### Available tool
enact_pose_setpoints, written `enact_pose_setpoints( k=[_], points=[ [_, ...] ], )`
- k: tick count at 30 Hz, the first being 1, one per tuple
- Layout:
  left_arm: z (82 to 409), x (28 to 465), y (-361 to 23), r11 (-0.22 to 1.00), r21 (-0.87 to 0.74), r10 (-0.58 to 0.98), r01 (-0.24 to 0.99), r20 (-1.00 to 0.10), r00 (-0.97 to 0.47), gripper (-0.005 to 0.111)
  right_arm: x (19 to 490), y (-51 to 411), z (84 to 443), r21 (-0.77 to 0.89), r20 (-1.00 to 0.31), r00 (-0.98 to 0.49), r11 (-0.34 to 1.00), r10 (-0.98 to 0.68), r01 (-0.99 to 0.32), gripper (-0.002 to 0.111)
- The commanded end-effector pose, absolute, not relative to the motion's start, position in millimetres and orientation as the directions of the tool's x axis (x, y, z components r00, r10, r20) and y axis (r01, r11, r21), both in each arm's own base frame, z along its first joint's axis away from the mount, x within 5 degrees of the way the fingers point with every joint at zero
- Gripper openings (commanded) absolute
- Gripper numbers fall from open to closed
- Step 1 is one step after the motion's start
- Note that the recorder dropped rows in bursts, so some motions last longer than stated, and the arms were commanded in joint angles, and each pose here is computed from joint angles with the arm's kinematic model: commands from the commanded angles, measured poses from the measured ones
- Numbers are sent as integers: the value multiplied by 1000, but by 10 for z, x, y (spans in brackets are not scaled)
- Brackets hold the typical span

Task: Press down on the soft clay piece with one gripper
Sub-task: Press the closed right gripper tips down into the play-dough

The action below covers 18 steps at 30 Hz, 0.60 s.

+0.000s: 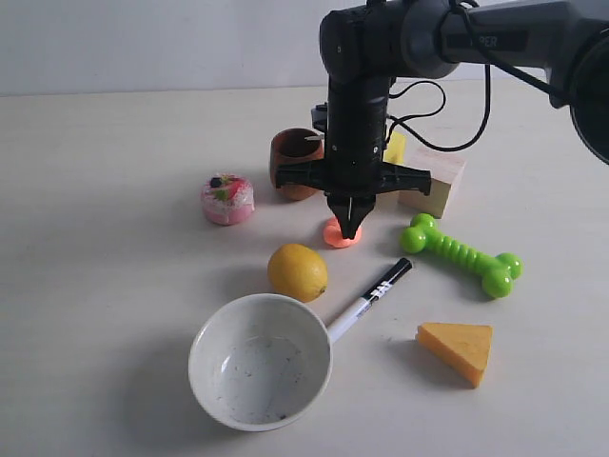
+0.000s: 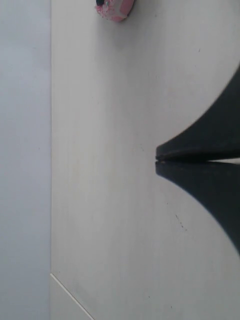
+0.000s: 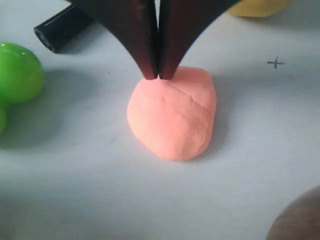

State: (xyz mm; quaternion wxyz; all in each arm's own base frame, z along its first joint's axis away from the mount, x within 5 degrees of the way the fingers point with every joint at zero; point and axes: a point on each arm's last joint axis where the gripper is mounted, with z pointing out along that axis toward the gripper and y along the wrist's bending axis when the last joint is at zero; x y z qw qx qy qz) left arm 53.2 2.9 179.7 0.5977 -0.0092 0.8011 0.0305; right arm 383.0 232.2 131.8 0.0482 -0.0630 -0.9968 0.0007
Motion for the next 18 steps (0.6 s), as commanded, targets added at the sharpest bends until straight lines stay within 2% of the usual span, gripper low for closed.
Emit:
enact_pose_setpoints(
  k=[1,18],
  points=[
    [1808,530,25,998,34,20,-47,-962,-271,0,3832,2314,1319,-13,90,-989,993,119,118,0],
    [1808,530,25,998,34,20,-47,-962,-271,0,3866,2338,1317,17,55,-992,993,115,116,0]
  ],
)
